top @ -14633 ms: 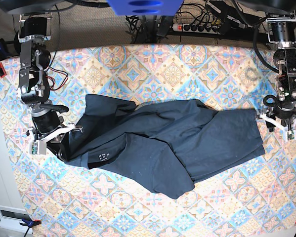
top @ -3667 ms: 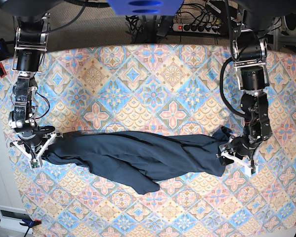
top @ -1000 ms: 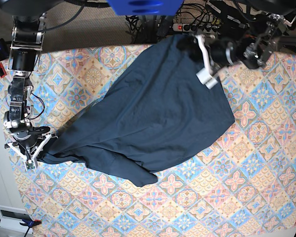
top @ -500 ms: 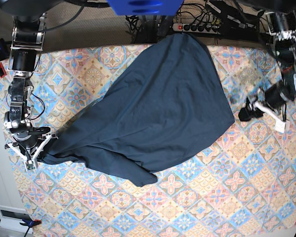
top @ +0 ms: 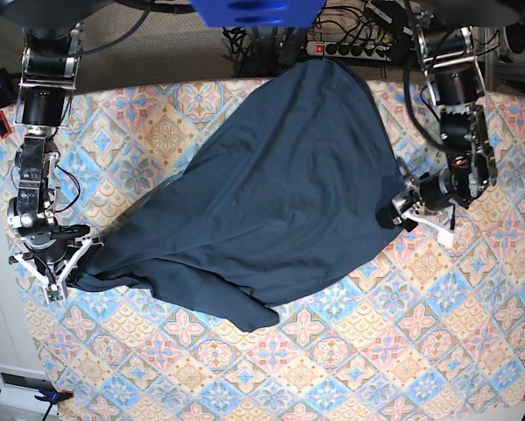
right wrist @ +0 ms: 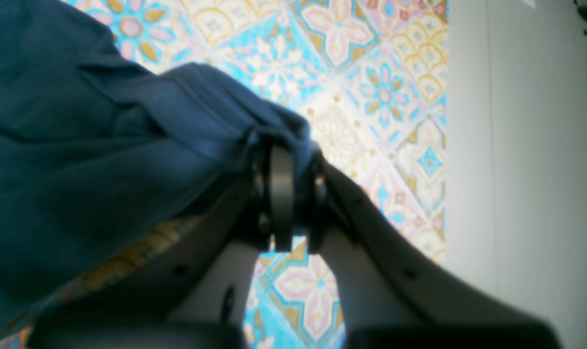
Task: Layout the t-shirt on the table in an organized manner, then fold the t-shirt properly
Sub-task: 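Release the shirt with the left gripper and reach to the hem corner, then grasp the hem corner with the left gripper and pull it outward, then release the hem and grasp the shirt shoulder with the left gripper, then drag the held shirt end with the right gripper away from the left gripper, then stretch the shirt taut between both grippers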
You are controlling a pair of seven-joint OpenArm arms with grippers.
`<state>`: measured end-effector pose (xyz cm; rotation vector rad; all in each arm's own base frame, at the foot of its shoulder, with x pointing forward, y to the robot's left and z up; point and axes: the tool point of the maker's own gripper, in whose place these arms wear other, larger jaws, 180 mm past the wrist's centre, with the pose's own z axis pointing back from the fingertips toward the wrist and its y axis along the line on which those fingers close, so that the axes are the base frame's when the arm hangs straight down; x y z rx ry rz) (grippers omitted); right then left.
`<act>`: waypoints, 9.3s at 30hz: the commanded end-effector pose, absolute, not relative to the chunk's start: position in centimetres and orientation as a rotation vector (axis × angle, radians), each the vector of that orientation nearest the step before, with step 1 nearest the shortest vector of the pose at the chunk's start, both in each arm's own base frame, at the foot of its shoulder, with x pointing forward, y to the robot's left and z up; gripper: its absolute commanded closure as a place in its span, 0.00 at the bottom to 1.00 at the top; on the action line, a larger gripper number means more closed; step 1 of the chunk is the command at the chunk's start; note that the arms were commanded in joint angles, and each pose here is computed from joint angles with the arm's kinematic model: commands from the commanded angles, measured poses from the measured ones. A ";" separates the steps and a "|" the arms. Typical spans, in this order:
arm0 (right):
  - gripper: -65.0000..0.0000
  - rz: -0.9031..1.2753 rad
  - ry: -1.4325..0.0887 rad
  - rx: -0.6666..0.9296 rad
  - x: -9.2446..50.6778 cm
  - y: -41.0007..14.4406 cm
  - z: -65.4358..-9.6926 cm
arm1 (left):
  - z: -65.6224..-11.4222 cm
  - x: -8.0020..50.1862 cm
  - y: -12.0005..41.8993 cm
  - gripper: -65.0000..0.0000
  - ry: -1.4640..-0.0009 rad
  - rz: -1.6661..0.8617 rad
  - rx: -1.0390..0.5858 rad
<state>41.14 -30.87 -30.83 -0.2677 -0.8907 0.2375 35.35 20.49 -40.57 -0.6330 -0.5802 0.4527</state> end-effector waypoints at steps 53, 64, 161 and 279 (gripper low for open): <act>0.99 0.407 -1.039 -0.207 42.8 -22.5 -26.8 | -30.5 29.6 29.7 0.00 -0.931 0.234 -0.119; 0.99 0.418 -1.009 -0.197 41.4 -22.2 -28.2 | -34.9 25.4 31.4 0.00 -0.810 0.387 -0.195; 0.56 0.507 -0.561 -0.049 28.5 -18.0 -42.6 | -30.7 30.3 31.1 1.00 -0.918 0.409 -0.395; 0.56 0.630 -0.684 -0.126 27.8 -19.4 -36.1 | -39.3 31.3 31.9 0.20 -0.754 0.593 -0.365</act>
